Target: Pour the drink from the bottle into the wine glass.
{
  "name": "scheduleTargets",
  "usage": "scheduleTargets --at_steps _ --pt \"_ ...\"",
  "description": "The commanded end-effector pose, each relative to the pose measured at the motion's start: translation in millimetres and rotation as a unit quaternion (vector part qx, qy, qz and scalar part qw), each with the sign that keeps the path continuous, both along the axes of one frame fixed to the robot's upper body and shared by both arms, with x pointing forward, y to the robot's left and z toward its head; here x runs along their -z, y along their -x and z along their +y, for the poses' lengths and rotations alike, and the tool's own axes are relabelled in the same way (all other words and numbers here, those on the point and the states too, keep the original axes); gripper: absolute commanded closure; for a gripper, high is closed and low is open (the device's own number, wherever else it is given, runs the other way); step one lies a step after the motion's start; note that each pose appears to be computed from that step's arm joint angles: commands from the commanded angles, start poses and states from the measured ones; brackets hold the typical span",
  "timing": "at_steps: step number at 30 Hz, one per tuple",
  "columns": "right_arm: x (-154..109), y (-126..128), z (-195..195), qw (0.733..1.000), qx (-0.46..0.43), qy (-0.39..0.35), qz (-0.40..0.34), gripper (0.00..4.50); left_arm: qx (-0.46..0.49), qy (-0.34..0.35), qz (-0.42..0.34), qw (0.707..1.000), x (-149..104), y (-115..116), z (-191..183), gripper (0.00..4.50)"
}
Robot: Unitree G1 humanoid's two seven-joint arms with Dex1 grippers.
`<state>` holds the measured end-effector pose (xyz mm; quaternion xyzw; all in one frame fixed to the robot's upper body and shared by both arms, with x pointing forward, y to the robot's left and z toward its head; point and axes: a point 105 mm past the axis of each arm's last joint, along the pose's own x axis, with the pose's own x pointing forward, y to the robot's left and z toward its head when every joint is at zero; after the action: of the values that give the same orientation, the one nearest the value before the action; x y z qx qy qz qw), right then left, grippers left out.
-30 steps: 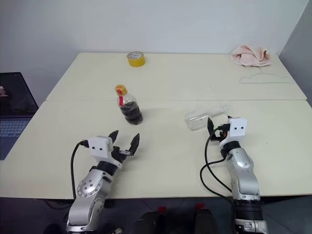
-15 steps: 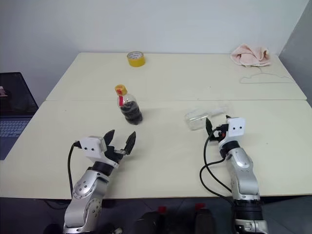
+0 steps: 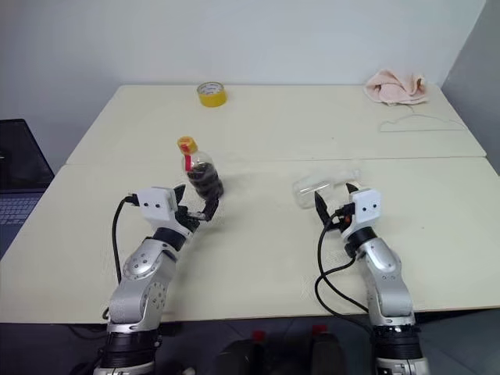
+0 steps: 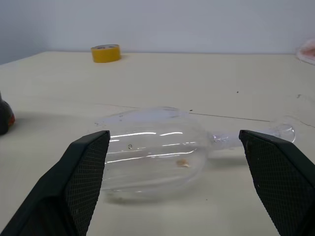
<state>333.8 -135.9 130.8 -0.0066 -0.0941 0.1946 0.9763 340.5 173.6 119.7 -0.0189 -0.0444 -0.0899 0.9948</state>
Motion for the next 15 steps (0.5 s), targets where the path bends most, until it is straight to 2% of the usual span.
scheduleTargets --at_steps 1,10,15 --pt "-19 11 16 0.998 -0.058 0.01 -0.037 0.0 -0.013 -0.006 -0.022 1.0 -13 -6 4 0.03" --pt "-26 29 41 0.976 -0.201 0.084 -0.026 0.0 -0.016 -0.01 -0.026 0.999 -17 -20 6 0.03" --pt "-24 31 42 0.971 -0.22 0.098 -0.014 0.0 -0.011 -0.018 -0.02 1.0 -14 -29 5 0.03"
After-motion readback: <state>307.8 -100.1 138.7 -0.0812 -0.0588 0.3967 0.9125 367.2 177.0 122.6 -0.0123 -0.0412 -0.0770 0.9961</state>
